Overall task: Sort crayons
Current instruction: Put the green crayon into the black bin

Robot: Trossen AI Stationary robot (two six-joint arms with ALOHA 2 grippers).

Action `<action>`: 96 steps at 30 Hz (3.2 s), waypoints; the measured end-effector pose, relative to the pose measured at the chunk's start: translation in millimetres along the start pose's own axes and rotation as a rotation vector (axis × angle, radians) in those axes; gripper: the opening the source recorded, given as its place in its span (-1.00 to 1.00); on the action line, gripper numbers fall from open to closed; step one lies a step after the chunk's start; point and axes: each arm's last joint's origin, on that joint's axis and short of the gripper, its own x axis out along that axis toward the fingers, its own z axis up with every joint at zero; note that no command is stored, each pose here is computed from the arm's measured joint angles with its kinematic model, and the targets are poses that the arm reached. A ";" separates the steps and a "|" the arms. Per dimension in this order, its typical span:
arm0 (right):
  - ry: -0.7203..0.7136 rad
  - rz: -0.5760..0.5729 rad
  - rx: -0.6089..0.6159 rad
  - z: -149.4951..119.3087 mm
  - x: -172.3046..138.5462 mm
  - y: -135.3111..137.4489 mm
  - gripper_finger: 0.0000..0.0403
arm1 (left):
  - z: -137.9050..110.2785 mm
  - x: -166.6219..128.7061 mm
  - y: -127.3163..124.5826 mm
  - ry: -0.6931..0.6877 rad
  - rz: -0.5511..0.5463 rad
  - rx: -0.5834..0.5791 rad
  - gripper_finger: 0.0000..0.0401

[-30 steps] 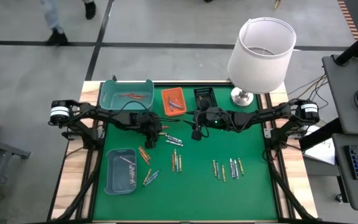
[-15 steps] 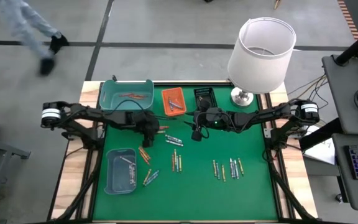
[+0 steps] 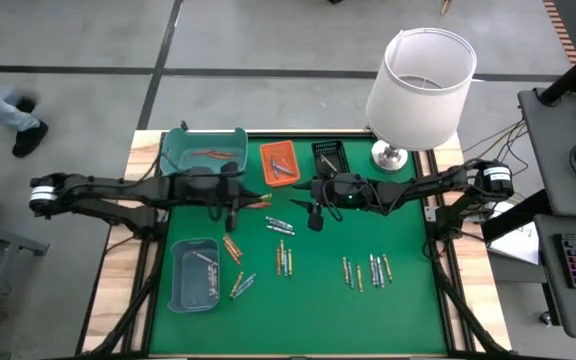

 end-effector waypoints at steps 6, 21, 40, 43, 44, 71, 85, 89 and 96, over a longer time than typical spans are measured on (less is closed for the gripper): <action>-0.203 0.020 0.013 10.8 6.7 9.7 -0.13 | 9.6 -10.1 -7.2 -0.276 -0.004 0.058 -1.00; -0.639 0.028 0.115 28.6 19.0 15.7 -0.13 | -8.8 9.1 -11.1 -0.503 0.008 0.044 -1.00; -0.580 0.076 0.075 40.7 37.8 19.7 -0.85 | -11.6 26.3 -11.7 -0.517 0.008 0.017 -0.97; -0.581 0.075 0.071 42.0 38.1 19.6 -0.90 | -10.9 25.8 -11.7 -0.521 0.004 0.006 -0.88; -0.579 0.076 0.076 42.0 38.2 19.6 -0.90 | -11.0 25.8 -11.8 -0.520 0.003 0.004 -0.84; 0.562 -0.885 0.545 -50.1 15.9 -109.5 -0.76 | -13.5 18.5 6.2 -0.154 0.592 -0.067 -0.21; 0.531 -0.812 0.519 -32.6 16.1 -95.5 -0.39 | -6.0 28.7 6.5 0.206 0.567 0.001 -0.21; 0.510 -0.768 0.482 -21.1 14.3 -84.6 -0.40 | -4.3 25.5 6.7 0.322 0.564 -0.002 -0.21; 0.485 -0.719 0.447 -9.6 10.5 -67.9 -0.36 | -10.8 23.2 6.2 0.381 0.567 -0.019 -0.21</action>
